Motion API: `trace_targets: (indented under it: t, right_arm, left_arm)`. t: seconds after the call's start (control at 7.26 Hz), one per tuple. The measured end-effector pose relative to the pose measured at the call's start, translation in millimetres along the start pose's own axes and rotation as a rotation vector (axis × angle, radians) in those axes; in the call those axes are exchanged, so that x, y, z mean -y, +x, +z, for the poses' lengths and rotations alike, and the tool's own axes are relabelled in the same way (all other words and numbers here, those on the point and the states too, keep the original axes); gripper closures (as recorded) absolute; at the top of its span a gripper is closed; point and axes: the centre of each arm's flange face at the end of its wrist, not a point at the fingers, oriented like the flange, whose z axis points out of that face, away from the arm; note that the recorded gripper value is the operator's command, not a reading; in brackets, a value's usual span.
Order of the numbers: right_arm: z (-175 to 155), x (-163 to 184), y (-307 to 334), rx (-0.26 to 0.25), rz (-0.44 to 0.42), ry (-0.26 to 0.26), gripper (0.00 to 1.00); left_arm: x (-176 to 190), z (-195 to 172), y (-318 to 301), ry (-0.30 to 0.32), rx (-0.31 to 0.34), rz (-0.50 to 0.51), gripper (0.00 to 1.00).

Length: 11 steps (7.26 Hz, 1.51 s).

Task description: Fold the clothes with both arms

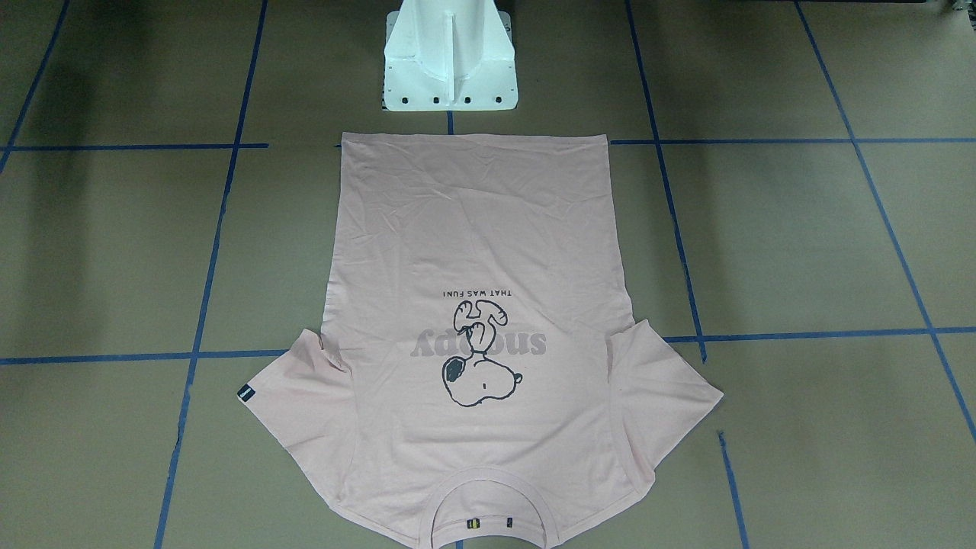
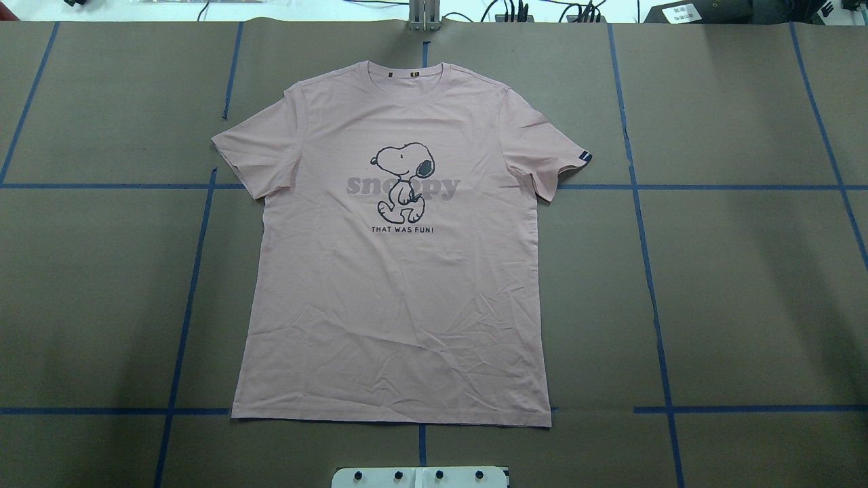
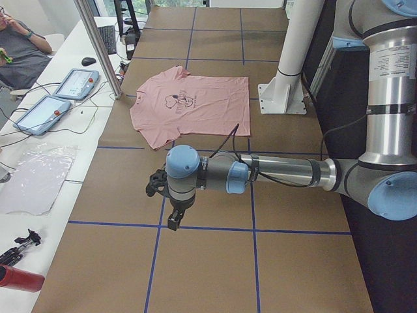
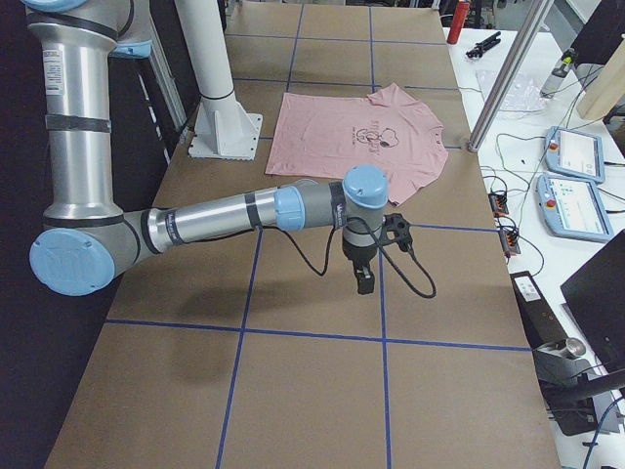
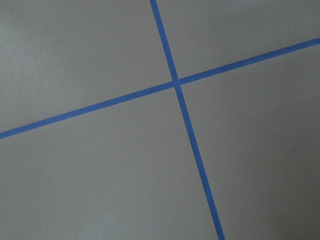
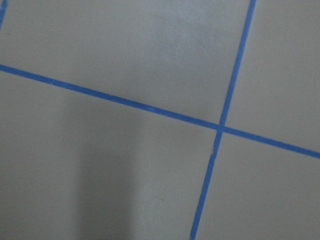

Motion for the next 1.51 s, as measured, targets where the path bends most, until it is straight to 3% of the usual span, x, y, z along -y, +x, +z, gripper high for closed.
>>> trace_targets:
  t: [0.41, 0.69, 0.96, 1.1, 1.38, 1.51]
  right_arm:
    - [-8, 40, -9, -0.007, -0.106, 0.121, 0.00]
    - [-18, 59, -18, 0.002, -0.032, 0.184, 0.00]
    - [-28, 95, -45, 0.035, 0.054, 0.247, 0.00]
    - [-28, 121, -79, 0.061, 0.127, 0.260, 0.00]
    - [-9, 164, -162, 0.067, 0.248, 0.275, 0.07]
    - [8, 184, -210, 0.057, 0.287, 0.283, 0.11]
  left_arm:
    - [80, -43, 18, 0.207, 0.096, 0.204, 0.00]
    - [136, -73, 34, 0.365, 0.127, 0.309, 0.00]
    - [184, -71, 71, 0.442, 0.064, 0.244, 0.00]
    - [201, -49, 111, 0.455, -0.001, 0.229, 0.00]
    - [214, -4, 179, 0.437, -0.117, 0.178, 0.00]
    - [217, 4, 193, 0.431, -0.139, 0.147, 0.00]
